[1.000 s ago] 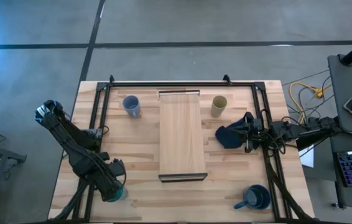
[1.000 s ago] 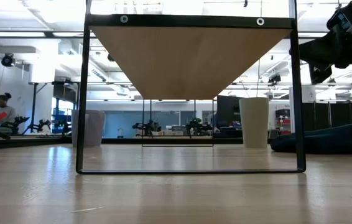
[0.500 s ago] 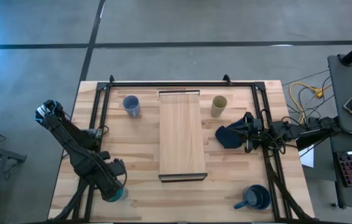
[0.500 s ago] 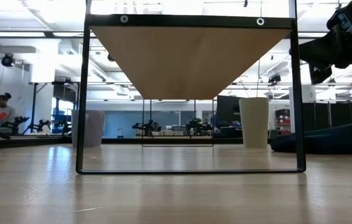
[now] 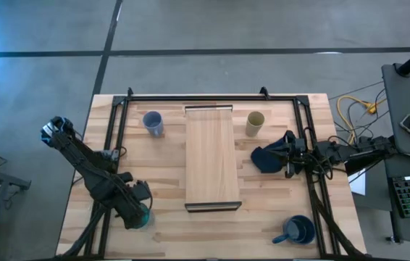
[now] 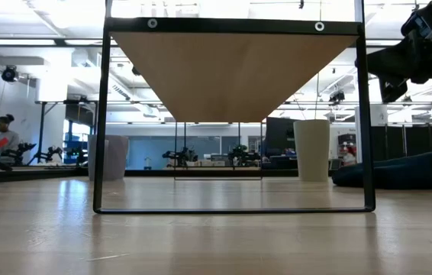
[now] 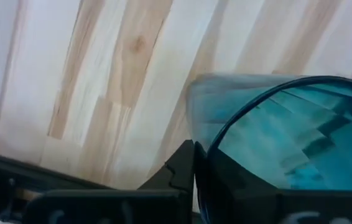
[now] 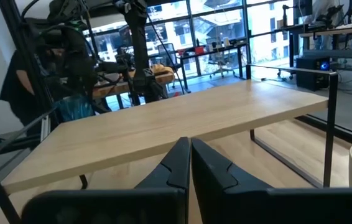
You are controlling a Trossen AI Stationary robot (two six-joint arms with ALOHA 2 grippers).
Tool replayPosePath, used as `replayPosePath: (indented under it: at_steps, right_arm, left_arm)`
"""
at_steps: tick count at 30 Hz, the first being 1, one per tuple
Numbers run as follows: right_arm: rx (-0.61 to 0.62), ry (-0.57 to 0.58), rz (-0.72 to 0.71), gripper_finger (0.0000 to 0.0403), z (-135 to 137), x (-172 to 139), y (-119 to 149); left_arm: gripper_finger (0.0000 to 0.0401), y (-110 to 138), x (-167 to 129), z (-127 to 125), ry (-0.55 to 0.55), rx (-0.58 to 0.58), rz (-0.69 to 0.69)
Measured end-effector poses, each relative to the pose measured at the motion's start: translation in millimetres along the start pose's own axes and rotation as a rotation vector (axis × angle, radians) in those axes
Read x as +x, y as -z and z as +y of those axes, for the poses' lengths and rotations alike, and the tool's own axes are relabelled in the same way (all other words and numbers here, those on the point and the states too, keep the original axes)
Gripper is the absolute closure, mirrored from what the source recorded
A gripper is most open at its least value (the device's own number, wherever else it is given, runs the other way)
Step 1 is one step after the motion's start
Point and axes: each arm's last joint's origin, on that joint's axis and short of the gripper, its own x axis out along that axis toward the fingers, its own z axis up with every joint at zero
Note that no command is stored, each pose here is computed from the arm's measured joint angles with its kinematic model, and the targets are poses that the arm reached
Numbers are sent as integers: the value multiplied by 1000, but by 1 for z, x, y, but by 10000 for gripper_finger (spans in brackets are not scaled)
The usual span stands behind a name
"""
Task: Stack small to large cups/mugs on shelf
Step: Put the blue cup on the shelf
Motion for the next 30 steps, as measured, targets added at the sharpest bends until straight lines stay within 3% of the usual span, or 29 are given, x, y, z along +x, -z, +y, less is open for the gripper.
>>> replayPosePath:
  at_steps: [6, 9, 14, 21, 30]
  right_arm:
    - [29, -3, -19, 394, 0, 0, -2]
    - [189, 6, -76, 394, 0, 0, -7]
    - [454, 152, -152, 394, -4, -1, -9]
    - [547, 177, -184, 394, -5, -1, -10]
    - [695, 160, -193, 394, -5, -1, -10]
  left_arm:
    - [400, -22, -42, 19, 58, -50, -62]
    - [400, -35, -69, 38, 72, -140, -113]
    - [400, -62, -110, 69, 72, -240, -225]
    - [401, -117, -164, 107, 29, -266, -428]
    - [401, -182, -184, 158, -72, -298, -460]
